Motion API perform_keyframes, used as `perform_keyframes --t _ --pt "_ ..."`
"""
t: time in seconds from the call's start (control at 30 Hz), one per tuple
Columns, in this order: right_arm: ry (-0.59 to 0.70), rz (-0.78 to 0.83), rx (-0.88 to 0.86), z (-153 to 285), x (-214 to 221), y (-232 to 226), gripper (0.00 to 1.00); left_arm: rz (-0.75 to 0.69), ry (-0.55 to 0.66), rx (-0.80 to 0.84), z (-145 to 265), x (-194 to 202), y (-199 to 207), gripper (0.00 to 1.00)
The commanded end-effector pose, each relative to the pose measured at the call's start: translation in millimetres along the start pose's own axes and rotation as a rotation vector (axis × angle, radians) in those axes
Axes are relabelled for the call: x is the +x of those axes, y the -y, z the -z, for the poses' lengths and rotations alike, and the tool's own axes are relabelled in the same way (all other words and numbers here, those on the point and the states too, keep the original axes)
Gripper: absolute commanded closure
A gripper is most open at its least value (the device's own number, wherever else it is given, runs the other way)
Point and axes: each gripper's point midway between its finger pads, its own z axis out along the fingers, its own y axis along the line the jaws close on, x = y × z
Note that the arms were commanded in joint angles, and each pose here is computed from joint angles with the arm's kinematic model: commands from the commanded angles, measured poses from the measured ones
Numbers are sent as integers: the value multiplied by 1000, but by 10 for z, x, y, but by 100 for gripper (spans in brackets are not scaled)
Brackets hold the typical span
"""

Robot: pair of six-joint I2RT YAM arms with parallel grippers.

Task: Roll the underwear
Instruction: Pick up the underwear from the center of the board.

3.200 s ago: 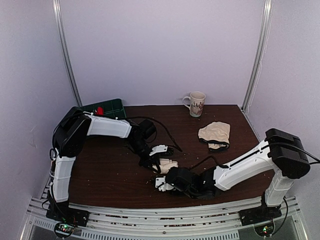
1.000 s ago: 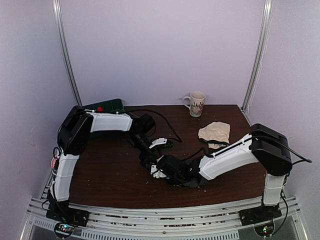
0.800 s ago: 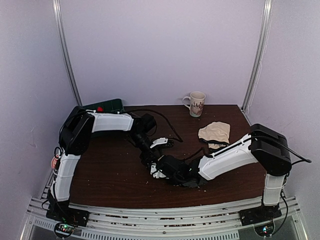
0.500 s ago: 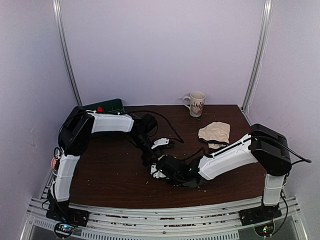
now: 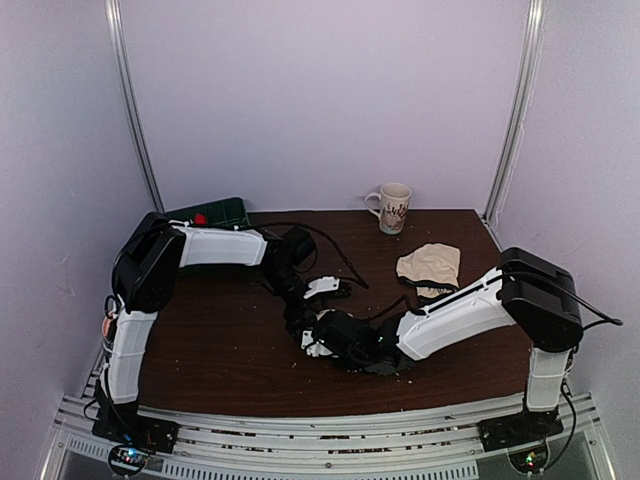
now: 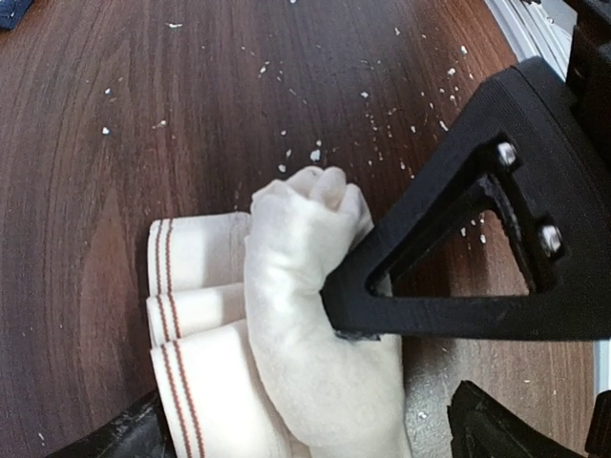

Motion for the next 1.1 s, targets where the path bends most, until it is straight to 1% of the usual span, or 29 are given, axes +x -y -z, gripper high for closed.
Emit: perform_keyframes --t 0.0,0.03,0.17,0.2,0.27,0.33,0.5,0.53,0.6,0.67,0.7,0.8,0.93,1.07 --pt "-53 46 -74 -47 188 -198 87 -6 -29 15 -117 16 -34 3" --pt "-52 47 -77 -43 184 -204 87 -3 -32 20 -144 25 -42 5" --pt "-63 58 -93 -62 209 -249 87 -7 -21 22 -155 -23 -70 17" --pt "-67 61 -96 -67 213 -257 87 -7 -18 22 -146 -34 -70 22" --pt "-67 64 -105 -69 209 -276 87 -14 -7 22 -124 -77 -61 28" --pt "-68 64 -110 -70 207 -283 87 -16 5 29 -106 -110 -43 42" --pt "-66 53 -110 -52 201 -263 87 -15 18 40 -83 -140 0 62" --pt "-66 52 -110 -44 203 -256 87 -14 18 41 -82 -137 10 70" --pt "-60 40 -105 -22 188 -217 87 -16 16 43 -77 -128 25 79" --pt "-52 27 -100 5 169 -177 86 -20 17 44 -61 -126 47 99" --pt "-49 19 -96 19 160 -157 85 -21 16 43 -52 -124 56 100" --pt "-43 -17 -66 67 133 -42 75 -26 13 36 -28 -116 72 100" --pt "-40 -84 -11 176 108 147 49 -24 6 -14 23 -86 43 100" --pt "-33 -174 49 381 114 395 27 -13 8 -78 114 -62 -38 100"
